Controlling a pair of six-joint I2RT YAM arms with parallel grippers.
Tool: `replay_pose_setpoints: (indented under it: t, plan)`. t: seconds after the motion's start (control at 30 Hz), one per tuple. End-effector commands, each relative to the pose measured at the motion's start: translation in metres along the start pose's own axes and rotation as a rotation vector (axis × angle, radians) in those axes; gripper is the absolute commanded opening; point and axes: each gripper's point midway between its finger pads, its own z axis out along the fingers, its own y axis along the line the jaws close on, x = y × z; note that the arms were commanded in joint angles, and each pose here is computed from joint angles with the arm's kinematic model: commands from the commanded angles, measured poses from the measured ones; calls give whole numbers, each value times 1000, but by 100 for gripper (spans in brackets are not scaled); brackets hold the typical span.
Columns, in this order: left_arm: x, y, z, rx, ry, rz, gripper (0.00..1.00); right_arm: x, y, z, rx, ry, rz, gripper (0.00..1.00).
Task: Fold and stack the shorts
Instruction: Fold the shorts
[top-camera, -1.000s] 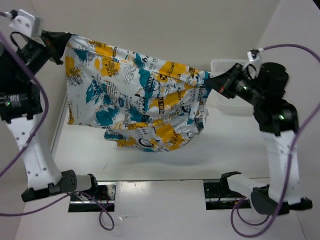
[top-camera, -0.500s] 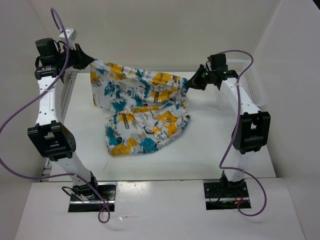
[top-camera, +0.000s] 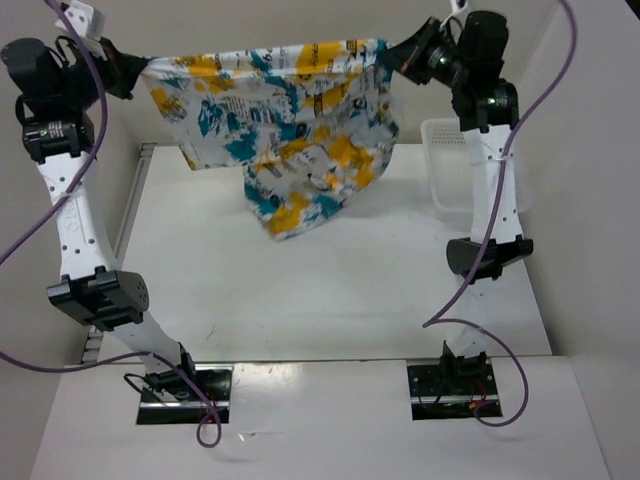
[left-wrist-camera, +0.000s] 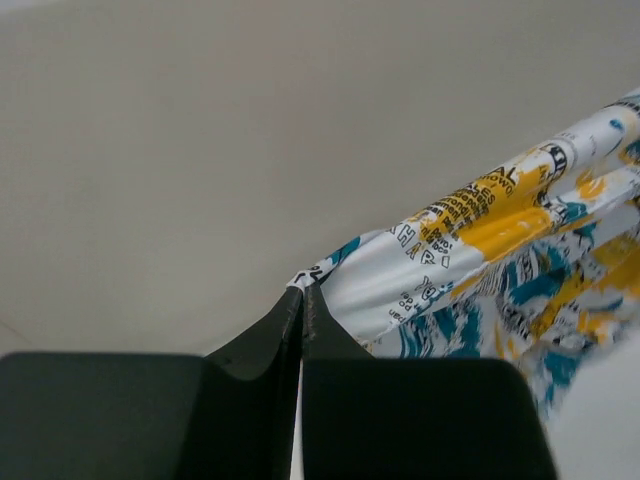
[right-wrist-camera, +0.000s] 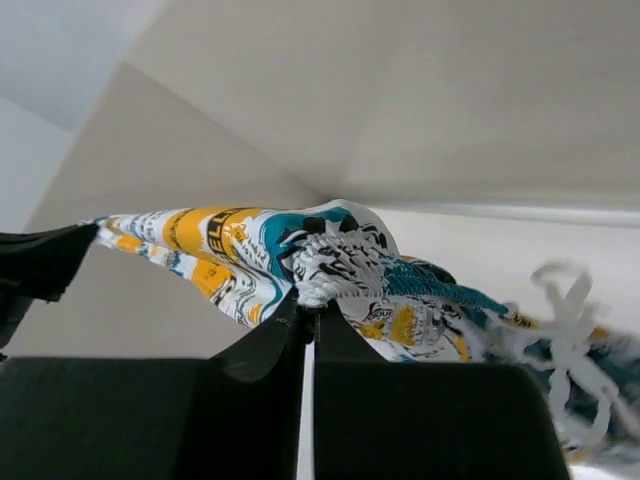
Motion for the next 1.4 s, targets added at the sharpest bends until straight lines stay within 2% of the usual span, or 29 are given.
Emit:
replay_pose_setpoints:
  t: [0.0, 0.03, 0.07, 0.1, 0.13, 0.17, 0.2, 0.23, 0.27, 0.3, 0.37, 0.4, 0.43, 0.47, 0.5, 0.53, 0.57, 0.6, 0.63, 0.7, 0.77, 0.8, 0.83, 0.9, 1.0, 1.1, 1.23, 1.37]
  plan:
    - [-73, -17, -42, -40, -137, 164, 0, -20, 44, -47, -24, -79, -91, 1]
    - [-68, -29, -50, -17, -138, 167, 0, -1, 32, -50, 21, 8, -68, 1]
    - [-61, -34, -54, -17, -136, 165, 0, 11, 30, -52, 59, 39, -83, 1]
    - [-51, -38, -58, -16, -129, 159, 0, 12, 34, -57, 87, 13, -116, 1]
    - [-55, -54, -72, -6, -143, 173, 0, 34, 16, -59, 184, 80, -103, 1]
    - [-10, -54, -70, -2, -69, 100, 0, 42, 4, -56, 255, 93, -114, 1]
    - [8, -59, -73, 9, -45, 76, 0, 73, -18, -43, 313, 213, -78, 1]
    - [16, -76, -85, 38, -39, 70, 0, 71, 0, -61, 290, 205, -88, 1]
    - [36, -80, -88, 40, -4, 34, 0, 70, -8, -64, 373, 169, -100, 1]
    - [80, -88, -91, 63, 68, -42, 0, 95, -19, -61, 437, 233, -95, 1]
    - [103, -108, -107, 79, 116, -96, 0, 92, -19, -85, 484, 198, -81, 1]
    - [126, -119, -116, 92, 161, -145, 0, 131, -55, -82, 564, 301, -50, 1]
    - [138, -123, -120, 94, 183, -169, 0, 103, -28, -103, 465, 146, -60, 1]
    - [150, -127, -123, 95, 204, -192, 0, 161, -68, -107, 501, 290, 12, 1]
    - [160, -135, -130, 107, 226, -219, 0, 170, -80, -117, 493, 284, 72, 0]
    - [186, -141, -134, 109, 272, -268, 0, 176, -66, -139, 427, 251, 77, 0]
    - [198, -148, -138, 119, 295, -292, 0, 222, -93, -142, 429, 321, 118, 0]
    - [206, -154, -143, 120, 309, -307, 0, 238, -98, -148, 408, 324, 146, 3]
    - [233, -160, -150, 113, 360, -357, 0, 267, -109, -159, 365, 328, 163, 5]
    - [254, -170, -159, 115, 395, -395, 0, 285, -128, -169, 385, 329, 189, 7]
    - [280, -183, -168, 127, 453, -453, 0, 311, -149, -181, 449, 380, 198, 15]
    - [288, -185, -171, 116, 476, -470, 0, 311, -154, -184, 463, 388, 189, 42]
    - [294, -188, -174, 117, 494, -489, 0, 319, -159, -187, 486, 415, 201, 61]
    - [303, -193, -182, 107, 533, -522, 0, 331, -161, -192, 503, 456, 239, 73]
    - [307, -197, -186, 108, 557, -547, 0, 365, -168, -205, 546, 529, 383, 75]
    - [311, -203, -190, 109, 586, -567, 0, 380, -161, -217, 539, 520, 477, 71]
    - [310, -205, -190, 120, 588, -565, 0, 404, -162, -236, 554, 516, 584, 60]
    - [312, -205, -189, 120, 595, -571, 0, 428, -166, -255, 553, 487, 695, 59]
